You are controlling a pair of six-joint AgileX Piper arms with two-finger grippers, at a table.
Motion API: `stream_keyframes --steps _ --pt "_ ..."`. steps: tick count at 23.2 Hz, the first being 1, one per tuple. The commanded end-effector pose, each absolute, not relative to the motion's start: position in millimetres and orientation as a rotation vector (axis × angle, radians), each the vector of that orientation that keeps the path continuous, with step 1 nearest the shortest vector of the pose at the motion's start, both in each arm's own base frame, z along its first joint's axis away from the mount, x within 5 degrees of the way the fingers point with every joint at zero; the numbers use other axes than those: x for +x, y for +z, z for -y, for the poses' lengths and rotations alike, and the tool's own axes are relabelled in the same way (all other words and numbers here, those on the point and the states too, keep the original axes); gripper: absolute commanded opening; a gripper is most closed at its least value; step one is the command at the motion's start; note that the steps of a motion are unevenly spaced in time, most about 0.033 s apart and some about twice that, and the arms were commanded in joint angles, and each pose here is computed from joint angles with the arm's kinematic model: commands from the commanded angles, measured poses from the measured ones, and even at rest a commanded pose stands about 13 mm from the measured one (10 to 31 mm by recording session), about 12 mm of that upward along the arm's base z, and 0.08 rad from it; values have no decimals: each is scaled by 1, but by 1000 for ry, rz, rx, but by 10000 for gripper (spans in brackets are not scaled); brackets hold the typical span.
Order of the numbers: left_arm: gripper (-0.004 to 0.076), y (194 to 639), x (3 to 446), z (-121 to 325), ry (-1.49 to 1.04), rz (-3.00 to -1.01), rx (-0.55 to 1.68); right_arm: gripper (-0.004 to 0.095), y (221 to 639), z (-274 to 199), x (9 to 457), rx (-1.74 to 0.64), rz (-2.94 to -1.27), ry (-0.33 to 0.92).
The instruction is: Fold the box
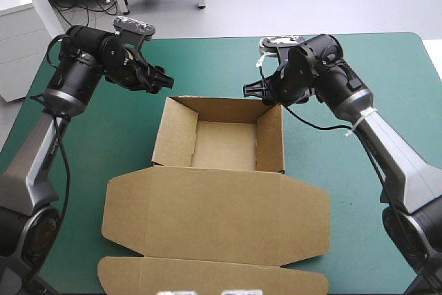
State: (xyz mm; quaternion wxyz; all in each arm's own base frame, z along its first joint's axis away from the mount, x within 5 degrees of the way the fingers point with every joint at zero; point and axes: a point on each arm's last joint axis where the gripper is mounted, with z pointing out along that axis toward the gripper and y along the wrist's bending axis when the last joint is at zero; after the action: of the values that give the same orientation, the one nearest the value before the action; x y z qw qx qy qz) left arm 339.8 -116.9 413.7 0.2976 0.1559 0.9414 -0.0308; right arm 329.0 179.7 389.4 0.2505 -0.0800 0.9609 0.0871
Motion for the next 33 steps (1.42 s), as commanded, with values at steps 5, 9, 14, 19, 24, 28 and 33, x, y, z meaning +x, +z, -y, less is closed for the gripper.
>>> stream_keyframes --steps 5,9,14,19,24,28,33 --pt "-4 504 255 75 42 -2235 369 471 404 -166 317 -233 -2586 225" --pt "-5 540 197 55 5 -2091 331 471 369 -166 318 -248 -2697 169" --pt "-8 547 141 45 -117 -2015 378 471 336 -176 334 -232 -2801 185" --pt "-8 496 109 31 -74 -2117 397 471 305 -187 346 -232 -2891 199" --pt "-8 429 82 22 -56 -2218 426 314 301 -192 346 -321 -2905 259" --pt "-8 383 64 16 -59 -2295 436 25 301 -191 346 -331 -2898 239" --pt "-9 319 44 16 -139 -2407 457 -20 301 -189 347 -335 -2890 199"
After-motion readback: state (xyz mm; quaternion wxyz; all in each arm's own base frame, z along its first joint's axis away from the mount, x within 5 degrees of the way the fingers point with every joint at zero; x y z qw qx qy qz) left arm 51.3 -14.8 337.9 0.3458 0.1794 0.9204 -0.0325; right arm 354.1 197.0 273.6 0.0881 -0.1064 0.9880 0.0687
